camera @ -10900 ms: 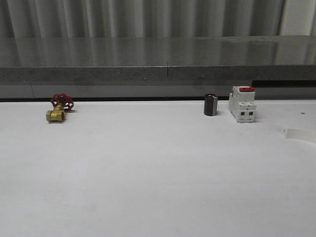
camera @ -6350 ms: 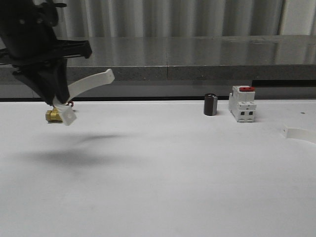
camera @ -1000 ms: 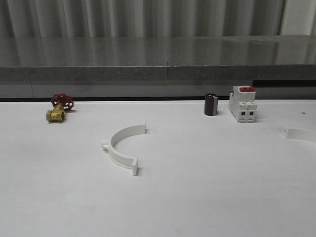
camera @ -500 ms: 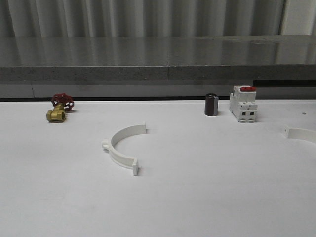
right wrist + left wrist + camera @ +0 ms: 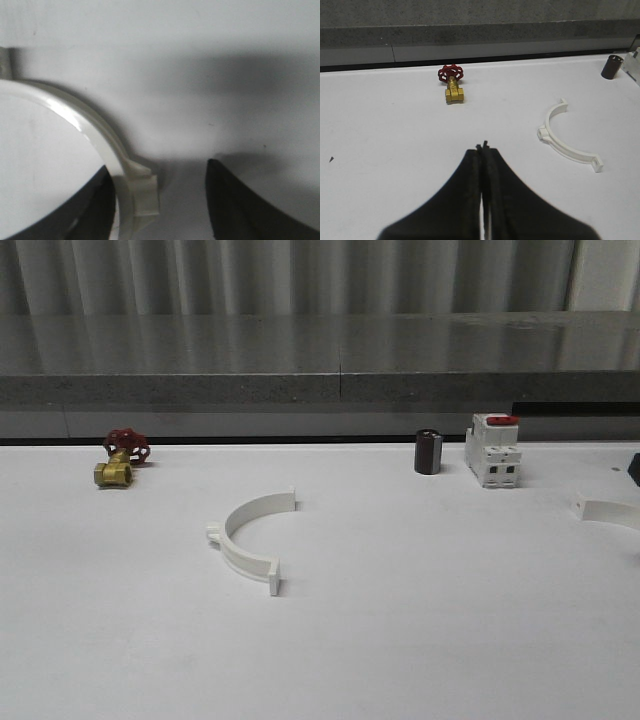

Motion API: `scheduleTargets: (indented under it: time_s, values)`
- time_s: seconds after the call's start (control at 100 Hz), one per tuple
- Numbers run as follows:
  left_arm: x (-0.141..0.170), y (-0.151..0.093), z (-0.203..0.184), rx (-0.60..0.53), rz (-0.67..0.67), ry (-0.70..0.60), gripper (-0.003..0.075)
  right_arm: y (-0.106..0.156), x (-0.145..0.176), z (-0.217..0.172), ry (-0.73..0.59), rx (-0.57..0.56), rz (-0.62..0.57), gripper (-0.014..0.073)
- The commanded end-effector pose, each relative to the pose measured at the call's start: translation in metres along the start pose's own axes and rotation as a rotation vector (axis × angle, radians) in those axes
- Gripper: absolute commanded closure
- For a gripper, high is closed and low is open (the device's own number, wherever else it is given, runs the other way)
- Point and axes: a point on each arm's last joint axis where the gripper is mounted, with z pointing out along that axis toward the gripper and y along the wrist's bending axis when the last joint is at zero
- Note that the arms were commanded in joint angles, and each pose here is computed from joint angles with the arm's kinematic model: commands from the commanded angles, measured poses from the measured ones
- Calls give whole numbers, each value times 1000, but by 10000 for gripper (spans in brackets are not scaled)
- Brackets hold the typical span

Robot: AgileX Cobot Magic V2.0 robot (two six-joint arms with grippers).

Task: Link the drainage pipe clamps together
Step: 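Move the right gripper to the second half-ring clamp and grasp it, then lift the held half-ring and carry it toward the placed half-ring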

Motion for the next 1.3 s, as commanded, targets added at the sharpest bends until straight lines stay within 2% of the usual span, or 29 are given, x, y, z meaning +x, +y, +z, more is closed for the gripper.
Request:
scheduleTargets:
  time_s: [0.0,0.11,0.2,0.36,0.58,0.68,0.74,0.96,1.06,1.15,1.29]
  values:
    - [-15,-1,-3,7,-3,-93,740,-3,-15,-18,-101,8,-7,333]
    - [-15,-1,-3,7,-3,-93,740,-2,-14,-18,-98,8,-8,476]
    - [-15,-1,-3,7,-3,-93,740,-2,-14,-17,-88,5,-6,543]
    - [-15,-1,-3,7,-3,-93,740,-2,-18,-18,-139,10,-5,561]
    - [-15,-1,-3,7,-3,-93,740,6,-20,-23,-102,-7,-18,559]
    - [-15,-1,-3,7,-3,-93,740,29,-23,-30,-79,-37,-68,559]
    - [-15,-1,-3,7,-3,-93,740,45,-26,-37,-83,-59,-41,557]
    - [-15,-1,-3,7,-3,-93,740,127,-30,-60,-116,-164,-85,557]
    - [-15,-1,-3,7,-3,-93,740,159,-29,-68,-129,-188,-60,557]
    - [-15,-1,-3,7,-3,-93,740,182,-27,-70,-116,-165,-55,557]
    - [-15,-1,-3,7,-3,-93,740,210,-23,-66,-85,-57,-12,557]
